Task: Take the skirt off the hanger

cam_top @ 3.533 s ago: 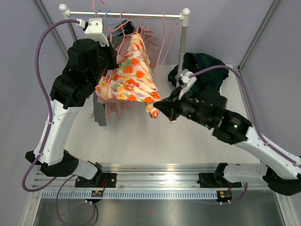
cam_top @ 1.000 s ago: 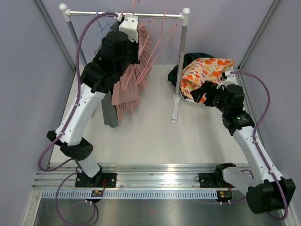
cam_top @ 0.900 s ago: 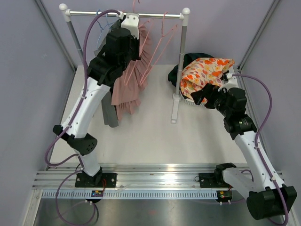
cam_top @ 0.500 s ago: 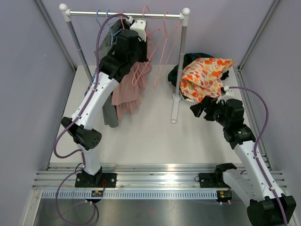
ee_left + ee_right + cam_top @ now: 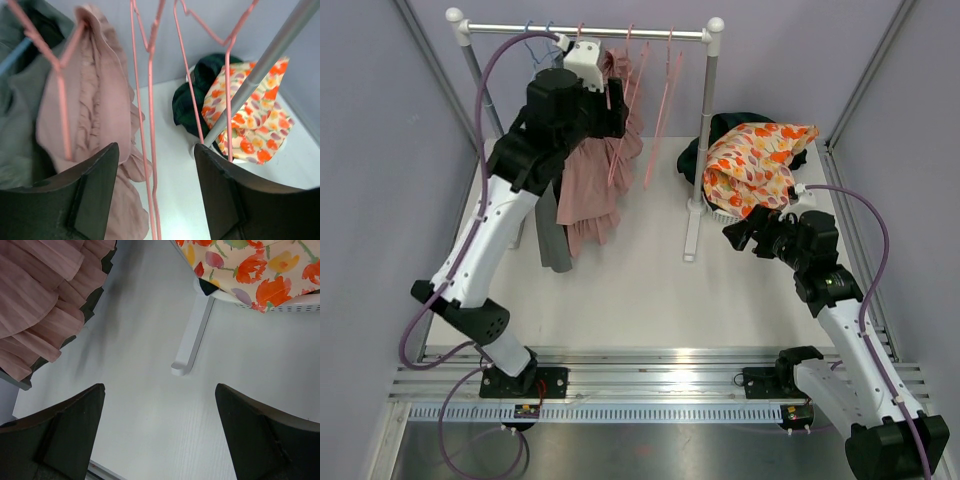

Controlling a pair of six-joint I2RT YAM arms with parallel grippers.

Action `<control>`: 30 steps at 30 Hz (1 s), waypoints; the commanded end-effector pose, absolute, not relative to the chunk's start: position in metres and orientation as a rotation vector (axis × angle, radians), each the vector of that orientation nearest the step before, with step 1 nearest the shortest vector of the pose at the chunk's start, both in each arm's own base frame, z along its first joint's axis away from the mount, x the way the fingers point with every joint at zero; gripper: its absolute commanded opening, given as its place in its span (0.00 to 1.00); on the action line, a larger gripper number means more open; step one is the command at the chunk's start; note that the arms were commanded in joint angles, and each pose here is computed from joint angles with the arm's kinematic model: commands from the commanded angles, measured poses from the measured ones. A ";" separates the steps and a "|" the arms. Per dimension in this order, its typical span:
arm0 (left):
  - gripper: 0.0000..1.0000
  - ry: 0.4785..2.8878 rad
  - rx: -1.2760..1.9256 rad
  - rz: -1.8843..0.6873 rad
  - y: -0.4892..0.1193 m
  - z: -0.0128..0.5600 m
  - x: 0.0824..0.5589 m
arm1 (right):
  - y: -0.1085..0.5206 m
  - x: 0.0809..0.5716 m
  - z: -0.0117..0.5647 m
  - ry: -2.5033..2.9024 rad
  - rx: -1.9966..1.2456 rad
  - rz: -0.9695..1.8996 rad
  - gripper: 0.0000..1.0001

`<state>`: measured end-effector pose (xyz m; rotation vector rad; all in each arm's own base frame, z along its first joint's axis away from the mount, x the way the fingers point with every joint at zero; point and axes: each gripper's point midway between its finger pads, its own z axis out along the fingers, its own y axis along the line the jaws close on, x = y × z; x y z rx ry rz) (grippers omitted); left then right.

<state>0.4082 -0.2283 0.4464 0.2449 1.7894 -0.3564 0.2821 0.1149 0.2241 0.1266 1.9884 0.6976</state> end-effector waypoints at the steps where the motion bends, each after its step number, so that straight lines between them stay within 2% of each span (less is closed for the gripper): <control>1: 0.66 1.606 0.191 -0.342 -0.197 0.516 0.382 | 0.119 0.280 0.232 1.949 0.105 0.720 0.99; 8: 0.64 1.645 0.152 -0.268 -0.178 0.505 0.390 | 0.119 0.278 0.230 1.958 0.106 0.723 1.00; 30: 0.59 1.684 0.089 -0.263 -0.173 0.476 0.456 | 0.116 0.275 0.229 1.971 0.109 0.708 0.99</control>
